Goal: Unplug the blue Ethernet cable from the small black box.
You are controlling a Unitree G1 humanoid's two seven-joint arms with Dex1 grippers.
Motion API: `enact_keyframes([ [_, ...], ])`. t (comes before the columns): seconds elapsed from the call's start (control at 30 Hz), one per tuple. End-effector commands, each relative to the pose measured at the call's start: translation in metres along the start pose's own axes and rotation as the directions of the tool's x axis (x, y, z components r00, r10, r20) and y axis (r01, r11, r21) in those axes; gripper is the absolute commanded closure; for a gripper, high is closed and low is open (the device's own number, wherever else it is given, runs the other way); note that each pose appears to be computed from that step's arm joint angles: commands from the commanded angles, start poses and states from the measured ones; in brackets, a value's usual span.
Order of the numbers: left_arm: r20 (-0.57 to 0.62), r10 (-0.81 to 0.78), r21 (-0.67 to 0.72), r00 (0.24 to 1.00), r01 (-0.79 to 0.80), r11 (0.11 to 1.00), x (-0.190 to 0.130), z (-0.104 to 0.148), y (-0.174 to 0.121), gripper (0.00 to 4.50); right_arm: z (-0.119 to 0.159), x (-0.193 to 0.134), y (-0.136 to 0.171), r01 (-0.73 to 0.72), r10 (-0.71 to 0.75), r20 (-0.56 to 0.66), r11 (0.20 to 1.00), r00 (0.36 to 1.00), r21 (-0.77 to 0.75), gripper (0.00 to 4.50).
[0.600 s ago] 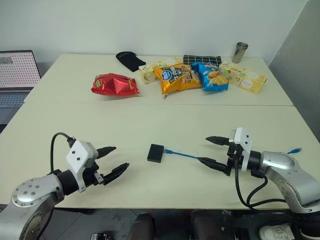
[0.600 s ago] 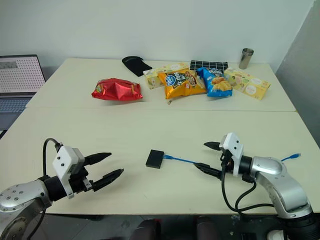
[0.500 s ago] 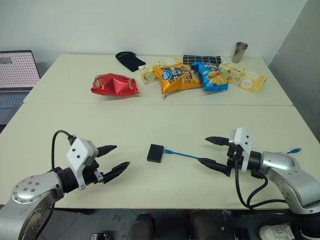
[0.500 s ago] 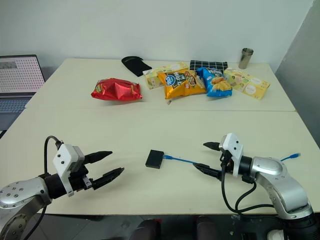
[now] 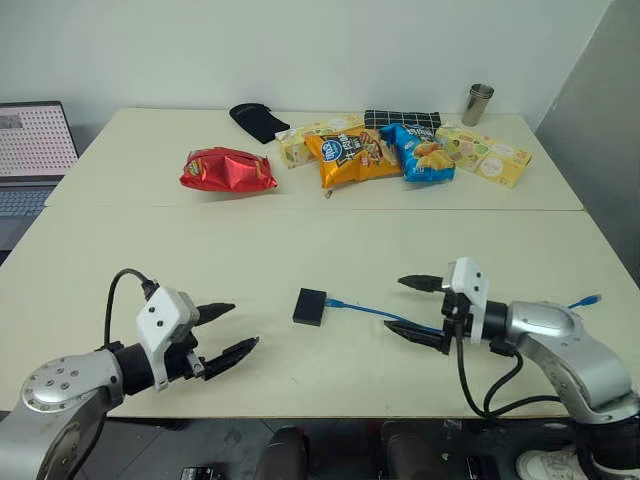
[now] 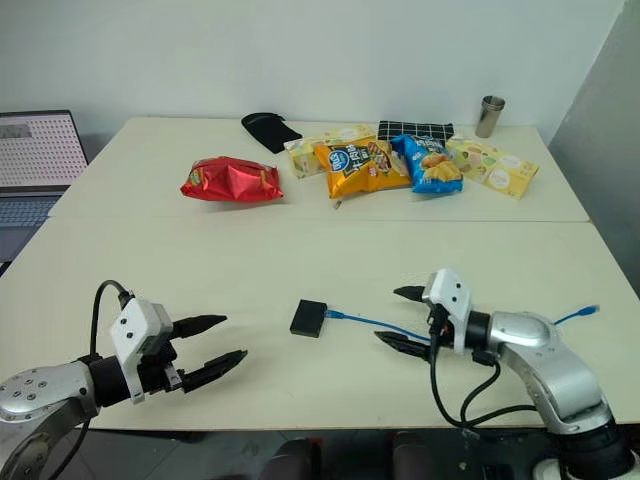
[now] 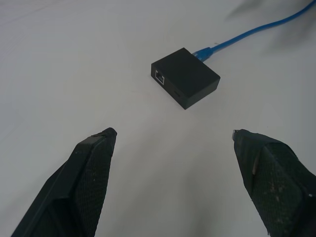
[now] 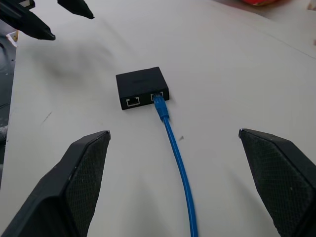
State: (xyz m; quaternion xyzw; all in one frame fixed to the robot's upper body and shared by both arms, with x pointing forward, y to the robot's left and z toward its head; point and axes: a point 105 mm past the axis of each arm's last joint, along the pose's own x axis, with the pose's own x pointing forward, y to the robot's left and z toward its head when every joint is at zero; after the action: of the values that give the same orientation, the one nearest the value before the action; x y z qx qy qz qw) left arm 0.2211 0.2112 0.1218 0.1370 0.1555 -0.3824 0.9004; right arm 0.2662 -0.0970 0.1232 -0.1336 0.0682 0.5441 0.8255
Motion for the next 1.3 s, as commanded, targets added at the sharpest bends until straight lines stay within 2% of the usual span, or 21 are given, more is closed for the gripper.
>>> enact_keyframes([
  [0.03,0.000,-0.021,0.030,1.000,0.021,0.999,-0.001,0.003,-0.002,0.48,0.005,0.010,-0.001,-0.013,0.014,0.013,0.998,1.000,-0.063,0.09],
  [0.3,0.009,-0.063,0.031,0.998,0.063,0.998,-0.001,-0.002,-0.008,0.48,-0.014,0.054,-0.007,-0.024,0.019,-0.049,0.993,0.999,-0.114,0.09],
  [0.63,0.028,-0.100,0.018,0.995,0.099,0.995,-0.003,0.002,-0.005,0.48,-0.020,0.085,-0.010,-0.058,0.047,-0.091,0.990,0.995,-0.126,0.09],
  [0.67,0.025,-0.101,0.019,0.995,0.101,0.995,-0.002,0.002,-0.005,0.45,-0.020,0.087,-0.010,-0.061,0.049,-0.094,0.990,0.994,-0.126,0.44],
  [0.73,0.022,-0.104,0.019,0.994,0.104,0.994,-0.002,0.001,-0.005,0.45,-0.020,0.089,-0.009,-0.066,0.054,-0.099,0.990,0.994,-0.128,0.76],
  [0.97,0.025,-0.107,0.014,0.994,0.107,0.994,0.000,0.001,-0.002,0.45,-0.023,0.090,-0.009,-0.078,0.058,-0.135,0.986,0.989,-0.148,2.48],
  [1.13,0.032,-0.103,-0.006,0.994,0.103,0.995,0.001,0.000,0.002,0.45,-0.022,0.089,-0.009,-0.088,0.061,-0.148,0.978,0.987,-0.187,3.48],
  [1.23,0.042,-0.099,-0.015,0.994,0.100,0.995,0.002,0.001,0.005,0.45,-0.018,0.090,-0.011,-0.085,0.054,-0.146,0.973,0.988,-0.214,4.28],
  [1.3,0.045,-0.101,-0.018,0.994,0.101,0.995,0.001,0.002,0.006,0.45,-0.015,0.090,-0.013,-0.074,0.043,-0.137,0.970,0.990,-0.230,4.38],
])
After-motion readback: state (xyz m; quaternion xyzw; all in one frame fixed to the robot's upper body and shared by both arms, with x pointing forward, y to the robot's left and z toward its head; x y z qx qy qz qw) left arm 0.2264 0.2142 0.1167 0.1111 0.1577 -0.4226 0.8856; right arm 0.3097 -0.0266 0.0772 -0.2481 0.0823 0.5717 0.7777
